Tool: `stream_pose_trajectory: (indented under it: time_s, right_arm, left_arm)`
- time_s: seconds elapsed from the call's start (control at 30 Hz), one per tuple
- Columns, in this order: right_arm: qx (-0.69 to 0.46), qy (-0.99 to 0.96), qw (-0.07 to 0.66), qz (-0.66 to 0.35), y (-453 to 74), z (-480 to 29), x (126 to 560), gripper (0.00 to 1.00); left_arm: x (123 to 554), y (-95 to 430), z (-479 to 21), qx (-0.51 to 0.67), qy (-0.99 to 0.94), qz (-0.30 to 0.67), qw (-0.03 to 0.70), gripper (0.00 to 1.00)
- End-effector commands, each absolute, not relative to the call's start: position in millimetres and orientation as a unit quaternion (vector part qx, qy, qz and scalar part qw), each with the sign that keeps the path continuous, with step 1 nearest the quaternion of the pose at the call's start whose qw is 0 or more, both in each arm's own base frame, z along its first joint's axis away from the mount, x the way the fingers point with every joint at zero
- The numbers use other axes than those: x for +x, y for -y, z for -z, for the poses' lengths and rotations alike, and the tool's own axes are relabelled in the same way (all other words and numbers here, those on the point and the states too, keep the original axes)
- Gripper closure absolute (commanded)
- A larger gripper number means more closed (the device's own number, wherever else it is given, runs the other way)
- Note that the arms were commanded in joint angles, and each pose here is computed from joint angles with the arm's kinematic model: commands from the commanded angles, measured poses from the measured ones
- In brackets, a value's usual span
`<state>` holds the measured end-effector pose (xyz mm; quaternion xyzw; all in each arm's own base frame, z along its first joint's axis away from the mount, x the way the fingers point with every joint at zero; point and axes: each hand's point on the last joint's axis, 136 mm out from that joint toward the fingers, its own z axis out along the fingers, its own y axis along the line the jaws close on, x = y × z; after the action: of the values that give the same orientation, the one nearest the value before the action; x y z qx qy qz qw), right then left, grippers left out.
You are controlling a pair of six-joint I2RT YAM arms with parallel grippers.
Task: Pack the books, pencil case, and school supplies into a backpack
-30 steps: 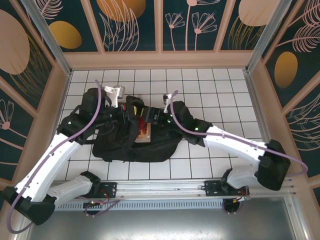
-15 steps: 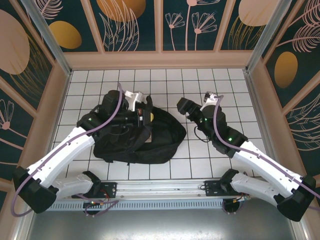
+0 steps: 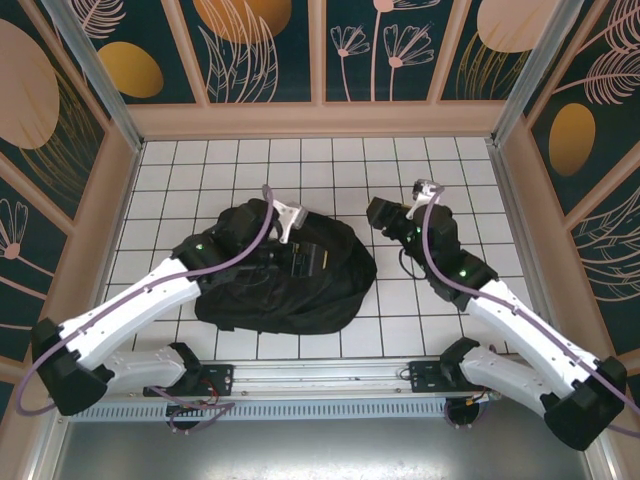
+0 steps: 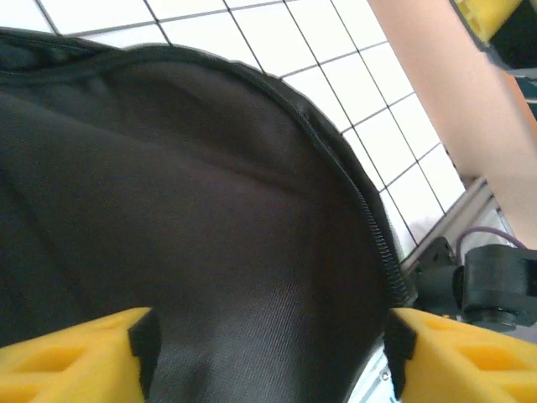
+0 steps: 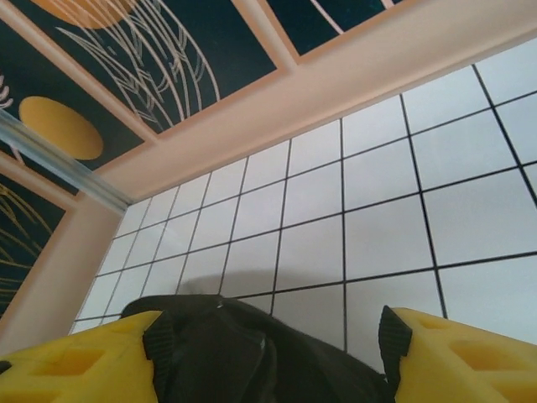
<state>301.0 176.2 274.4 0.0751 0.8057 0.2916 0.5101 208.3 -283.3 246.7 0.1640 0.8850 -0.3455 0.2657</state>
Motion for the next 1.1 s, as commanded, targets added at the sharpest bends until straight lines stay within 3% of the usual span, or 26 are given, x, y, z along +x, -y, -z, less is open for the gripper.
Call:
stream_pose_trajectory:
  time_s: [0.0,0.13,0.23,0.4,0.67,0.8,1.07]
  right_arm:
    - [-0.004,-0.816,0.468,-0.341,-207.8,-279.4,311.6,0.27]
    - [-0.058,-0.845,0.401,-0.349,-243.8,-258.4,327.1,0.26]
    - [-0.111,-0.862,0.333,-0.365,-277.6,-238.2,333.9,0.25]
    - [-0.176,-0.886,0.273,-0.332,-315.5,-200.6,349.3,0.22]
    - [-0.21,-0.917,0.249,-0.229,-328.7,-145.3,380.5,0.2]
    - [-0.191,-0.932,0.245,-0.187,-315.3,-121.5,396.6,0.29]
    - [-0.202,-0.937,0.193,-0.211,-327.9,-87.3,389.5,0.52]
  left_arm:
    - [219.2,242.2,-285.6,0.114,-0.884,0.294,0.346,0.19]
    - [223.0,179.9,-280.5,-0.004,-0.899,0.211,0.385,0.19]
    - [207.0,145.6,-265.0,-0.095,-0.889,0.224,0.388,0.2]
    - [175.5,121.3,-195.3,-0.147,-0.916,0.201,0.314,0.24]
    - [137.5,140.1,-117.7,-0.142,-0.929,0.27,0.209,0.29]
    - [126.0,142.2,-100.3,-0.136,-0.934,0.277,0.179,0.29]
    - [135.9,134.1,-128.2,-0.146,-0.925,0.274,0.22,0.27]
